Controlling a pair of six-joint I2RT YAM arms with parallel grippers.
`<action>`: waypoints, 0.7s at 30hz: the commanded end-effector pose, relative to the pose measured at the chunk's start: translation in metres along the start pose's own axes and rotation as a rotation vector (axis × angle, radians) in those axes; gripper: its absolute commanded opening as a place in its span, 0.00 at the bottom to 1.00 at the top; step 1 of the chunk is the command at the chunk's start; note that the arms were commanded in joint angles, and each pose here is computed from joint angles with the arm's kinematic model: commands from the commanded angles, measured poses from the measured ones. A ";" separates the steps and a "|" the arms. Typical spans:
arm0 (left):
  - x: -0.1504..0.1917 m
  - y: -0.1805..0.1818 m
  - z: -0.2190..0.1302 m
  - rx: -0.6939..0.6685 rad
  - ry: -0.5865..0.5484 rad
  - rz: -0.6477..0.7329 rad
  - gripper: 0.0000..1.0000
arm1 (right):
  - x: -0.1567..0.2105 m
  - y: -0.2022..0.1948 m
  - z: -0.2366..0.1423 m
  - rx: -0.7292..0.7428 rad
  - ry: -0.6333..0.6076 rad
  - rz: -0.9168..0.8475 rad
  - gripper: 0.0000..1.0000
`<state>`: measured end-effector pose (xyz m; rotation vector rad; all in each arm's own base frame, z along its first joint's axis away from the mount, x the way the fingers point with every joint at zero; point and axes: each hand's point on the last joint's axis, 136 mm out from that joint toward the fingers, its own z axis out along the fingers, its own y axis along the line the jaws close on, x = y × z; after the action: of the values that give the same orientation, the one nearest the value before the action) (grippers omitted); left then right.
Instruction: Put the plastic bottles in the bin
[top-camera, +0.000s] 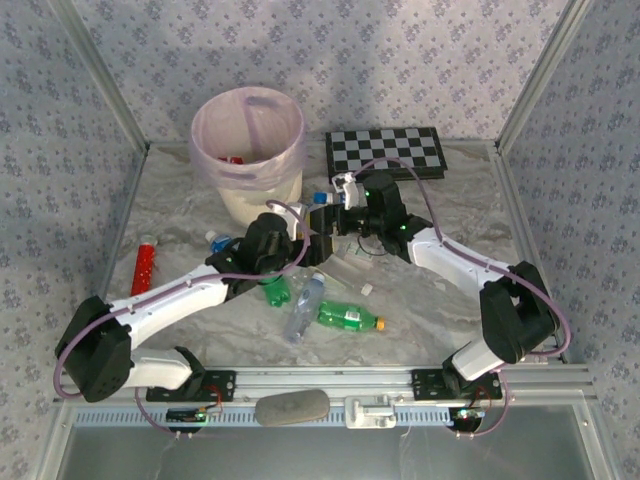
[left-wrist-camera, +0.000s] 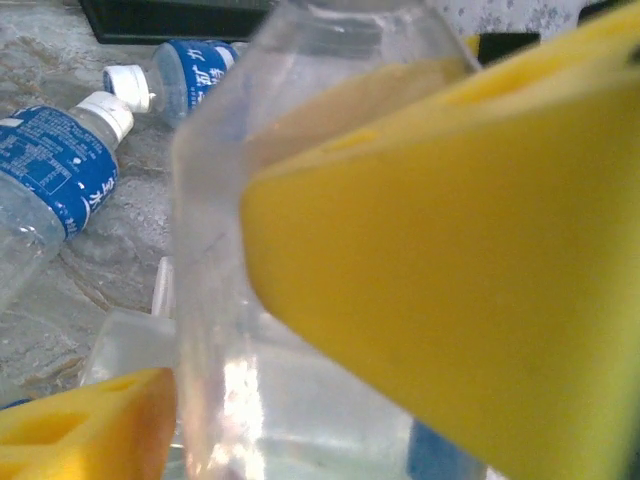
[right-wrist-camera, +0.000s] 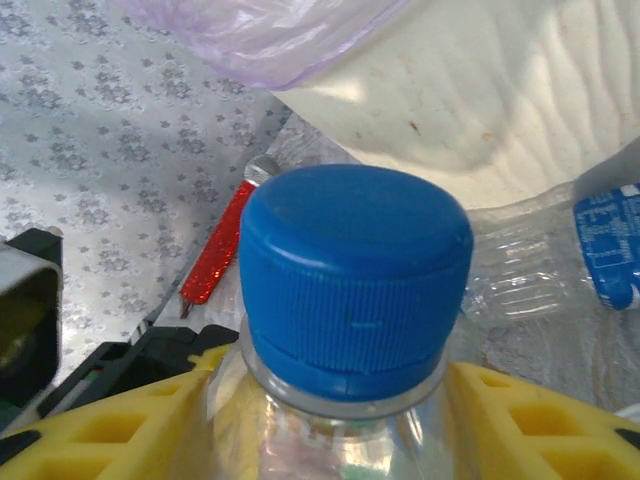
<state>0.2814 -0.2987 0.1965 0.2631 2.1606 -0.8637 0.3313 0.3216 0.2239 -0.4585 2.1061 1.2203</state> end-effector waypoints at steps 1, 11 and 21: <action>-0.027 -0.006 -0.015 -0.002 -0.095 0.002 0.90 | -0.018 -0.015 -0.009 0.096 -0.039 -0.003 0.53; -0.041 0.111 -0.076 -0.327 -0.281 -0.218 1.00 | -0.101 -0.007 -0.059 0.205 -0.259 -0.098 0.52; -0.026 0.194 -0.127 -0.535 -0.394 -0.411 1.00 | -0.199 0.053 -0.053 0.085 -0.478 -0.258 0.51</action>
<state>0.3138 -0.0827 0.1849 -0.5065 2.0127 -0.4807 0.4118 0.2843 0.3895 -0.3185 1.7273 0.9778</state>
